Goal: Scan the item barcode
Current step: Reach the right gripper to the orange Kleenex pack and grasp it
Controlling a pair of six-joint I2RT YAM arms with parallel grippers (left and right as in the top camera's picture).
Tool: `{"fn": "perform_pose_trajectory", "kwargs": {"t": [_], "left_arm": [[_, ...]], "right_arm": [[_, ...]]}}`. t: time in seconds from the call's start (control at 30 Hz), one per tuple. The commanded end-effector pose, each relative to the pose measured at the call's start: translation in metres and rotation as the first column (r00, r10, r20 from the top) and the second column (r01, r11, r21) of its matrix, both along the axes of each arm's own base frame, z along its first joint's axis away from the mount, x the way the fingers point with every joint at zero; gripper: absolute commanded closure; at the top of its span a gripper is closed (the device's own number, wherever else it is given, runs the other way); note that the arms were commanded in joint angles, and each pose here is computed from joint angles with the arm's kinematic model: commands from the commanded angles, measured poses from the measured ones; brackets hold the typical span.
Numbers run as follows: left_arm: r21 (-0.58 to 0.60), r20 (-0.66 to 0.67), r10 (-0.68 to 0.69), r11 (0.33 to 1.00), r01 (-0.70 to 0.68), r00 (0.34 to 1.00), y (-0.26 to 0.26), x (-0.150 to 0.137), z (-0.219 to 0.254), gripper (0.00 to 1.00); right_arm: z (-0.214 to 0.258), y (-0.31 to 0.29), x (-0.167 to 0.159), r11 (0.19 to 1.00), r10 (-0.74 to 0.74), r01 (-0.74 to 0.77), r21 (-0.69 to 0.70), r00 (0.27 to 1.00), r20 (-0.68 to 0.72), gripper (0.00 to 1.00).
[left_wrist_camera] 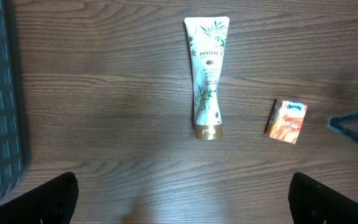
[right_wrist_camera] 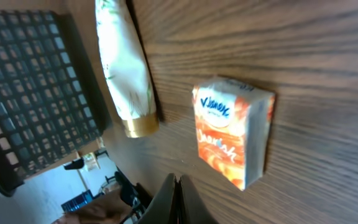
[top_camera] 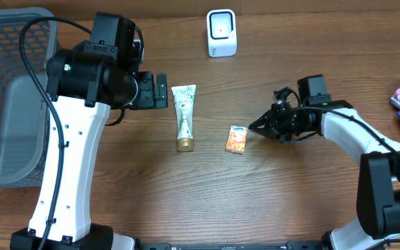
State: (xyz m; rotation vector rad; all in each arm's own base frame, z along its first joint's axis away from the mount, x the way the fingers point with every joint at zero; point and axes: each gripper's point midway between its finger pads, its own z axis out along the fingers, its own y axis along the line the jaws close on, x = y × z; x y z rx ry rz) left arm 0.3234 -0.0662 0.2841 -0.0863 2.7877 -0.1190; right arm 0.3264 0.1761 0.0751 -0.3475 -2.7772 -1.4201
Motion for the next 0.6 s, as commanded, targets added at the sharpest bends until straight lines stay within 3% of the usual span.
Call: {"fn": "perform_pose_trajectory", "kwargs": {"t": [0.0, 0.13, 0.27, 0.33, 0.43, 0.5, 0.57], "left_arm": [[0.006, 0.001, 0.022, 1.000, -0.022, 1.000, 0.003, 0.001, 0.000, 0.00], [0.007, 0.001, 0.021, 1.000, -0.021, 1.000, 0.003, 0.001, 0.000, 0.00], [0.006, 0.001, 0.022, 1.000, -0.022, 1.000, 0.003, 0.001, 0.000, 0.00], [0.006, 0.001, 0.022, 1.000, -0.022, 1.000, 0.003, 0.001, 0.000, 0.00], [0.006, 0.001, 0.022, 1.000, -0.022, 1.000, 0.003, 0.001, 0.000, 0.00], [0.006, 0.001, 0.022, 1.000, -0.022, 1.000, 0.003, 0.001, 0.000, 0.00], [0.006, 0.001, 0.022, 1.000, -0.022, 1.000, 0.003, 0.001, 0.000, 0.00]], "right_arm": [[0.003, -0.028, 0.016, 0.994, -0.054, 0.060, -0.093, 0.996, 0.065, 0.96], [-0.040, -0.109, 0.013, 0.869, -0.226, 0.207, -0.450, 0.974, 0.013, 0.96], [-0.034, -0.115, 0.012, 0.902, -0.198, 0.189, -0.388, 0.980, 0.017, 0.92], [-0.017, -0.091, 0.007, 0.967, -0.115, 0.117, -0.227, 0.993, 0.025, 0.73], [0.002, -0.054, -0.003, 0.997, 0.014, -0.009, -0.076, 0.997, 0.073, 0.18], [-0.006, -0.043, -0.008, 0.988, 0.074, -0.061, -0.140, 0.994, 0.087, 0.10], [-0.025, -0.035, -0.014, 0.945, 0.151, -0.118, -0.306, 0.985, 0.086, 0.07]]}}
